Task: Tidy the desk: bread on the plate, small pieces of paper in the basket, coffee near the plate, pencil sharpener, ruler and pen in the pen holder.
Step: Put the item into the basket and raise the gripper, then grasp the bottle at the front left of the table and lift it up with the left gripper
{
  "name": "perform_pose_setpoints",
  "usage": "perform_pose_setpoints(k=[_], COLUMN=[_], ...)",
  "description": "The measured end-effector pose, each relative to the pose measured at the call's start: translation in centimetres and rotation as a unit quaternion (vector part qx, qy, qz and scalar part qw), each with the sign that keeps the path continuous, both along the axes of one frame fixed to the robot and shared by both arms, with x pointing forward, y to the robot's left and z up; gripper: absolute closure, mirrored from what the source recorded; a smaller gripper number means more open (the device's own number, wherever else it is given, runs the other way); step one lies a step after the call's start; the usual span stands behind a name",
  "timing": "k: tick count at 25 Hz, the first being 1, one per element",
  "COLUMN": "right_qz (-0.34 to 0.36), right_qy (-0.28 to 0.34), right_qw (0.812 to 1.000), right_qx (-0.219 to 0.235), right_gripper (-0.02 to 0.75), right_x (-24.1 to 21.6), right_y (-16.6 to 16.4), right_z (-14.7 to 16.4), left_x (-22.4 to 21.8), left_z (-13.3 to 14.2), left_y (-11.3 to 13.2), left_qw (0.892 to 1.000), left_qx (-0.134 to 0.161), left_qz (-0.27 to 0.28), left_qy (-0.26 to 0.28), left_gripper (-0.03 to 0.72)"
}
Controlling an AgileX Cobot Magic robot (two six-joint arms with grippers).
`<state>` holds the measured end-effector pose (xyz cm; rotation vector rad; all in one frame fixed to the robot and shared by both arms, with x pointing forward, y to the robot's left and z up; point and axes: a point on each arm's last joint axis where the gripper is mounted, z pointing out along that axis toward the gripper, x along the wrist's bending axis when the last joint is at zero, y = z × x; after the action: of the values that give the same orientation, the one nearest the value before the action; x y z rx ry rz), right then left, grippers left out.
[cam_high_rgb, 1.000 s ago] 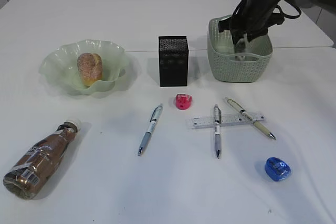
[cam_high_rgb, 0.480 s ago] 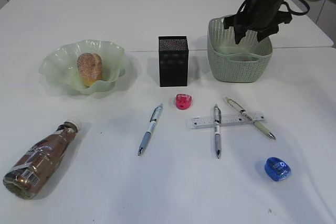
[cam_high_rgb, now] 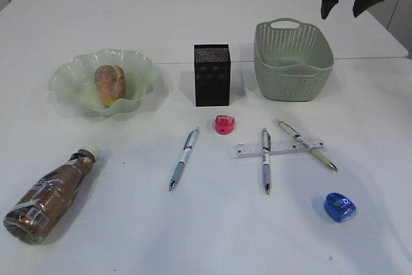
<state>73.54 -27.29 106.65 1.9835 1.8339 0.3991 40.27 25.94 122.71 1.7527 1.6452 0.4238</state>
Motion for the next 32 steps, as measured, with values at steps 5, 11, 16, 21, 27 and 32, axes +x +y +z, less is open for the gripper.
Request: perform_pose_setpoints(k=[5,11,16,21,27,32], right_qz=[0.000,0.000,0.000,0.001,0.003,0.009], right_qy=[-0.036,-0.050,-0.043,-0.038,-0.041,-0.029], right_qw=[0.999,0.999,0.999,0.999,0.999,0.998], right_qx=[0.004,0.006,0.007,0.012,0.021,0.047], right_gripper=[0.244,0.244,0.244,0.244,0.244,0.244], right_x=[-2.4,-6.1,-9.6,-12.4,-18.4,-22.2], right_y=[-0.2,-0.4,-0.7,-0.8,-1.1,-0.9], right_z=[5.0,8.5,10.0,10.8,12.3,11.8], left_x=[0.0,0.0,-0.1,0.3,2.7,5.6], left_z=[0.0,0.0,0.0,-0.2,-2.9,-5.9], left_y=[0.0,-0.1,-0.2,-0.3,-0.7,-1.0], left_qw=[1.000,1.000,1.000,1.000,0.998,0.992], left_qx=[0.000,-0.003,-0.012,-0.011,0.004,0.033], left_qz=[0.000,-0.001,-0.006,-0.006,-0.011,-0.012], left_qy=[0.000,0.001,0.002,0.008,0.065,0.124], left_gripper=[0.232,0.232,0.232,0.231,0.181,0.171])
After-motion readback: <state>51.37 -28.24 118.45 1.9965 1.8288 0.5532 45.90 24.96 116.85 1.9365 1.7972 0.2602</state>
